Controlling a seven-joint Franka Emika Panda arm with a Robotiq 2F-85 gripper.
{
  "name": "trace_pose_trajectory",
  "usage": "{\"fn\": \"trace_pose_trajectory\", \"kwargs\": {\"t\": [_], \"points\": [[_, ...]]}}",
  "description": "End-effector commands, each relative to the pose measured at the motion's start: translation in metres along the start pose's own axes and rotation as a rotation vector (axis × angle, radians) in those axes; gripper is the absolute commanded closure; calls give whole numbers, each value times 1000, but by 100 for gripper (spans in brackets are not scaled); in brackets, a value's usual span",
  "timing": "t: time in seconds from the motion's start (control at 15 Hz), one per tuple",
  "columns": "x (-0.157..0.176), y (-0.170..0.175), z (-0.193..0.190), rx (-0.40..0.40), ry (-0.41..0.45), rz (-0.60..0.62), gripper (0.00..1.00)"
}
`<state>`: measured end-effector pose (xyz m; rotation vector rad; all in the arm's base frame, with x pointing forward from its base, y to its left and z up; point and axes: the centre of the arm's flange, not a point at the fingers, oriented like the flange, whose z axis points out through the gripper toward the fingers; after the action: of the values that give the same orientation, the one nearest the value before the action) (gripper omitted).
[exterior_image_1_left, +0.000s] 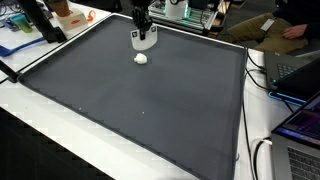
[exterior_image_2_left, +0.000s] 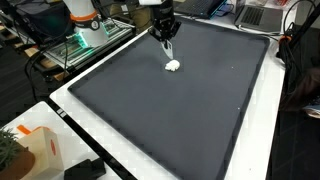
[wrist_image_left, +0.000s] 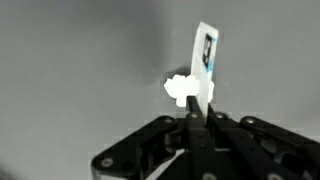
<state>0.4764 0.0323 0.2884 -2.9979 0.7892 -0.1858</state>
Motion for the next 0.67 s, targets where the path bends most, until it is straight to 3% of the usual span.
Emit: {"fn": "trace_pose_trajectory", "kwargs": {"t": [0.0, 0.6], "points": [[11, -5, 13, -33, -28, 74, 99], [33, -13, 53, -75, -82, 156, 99]]}}
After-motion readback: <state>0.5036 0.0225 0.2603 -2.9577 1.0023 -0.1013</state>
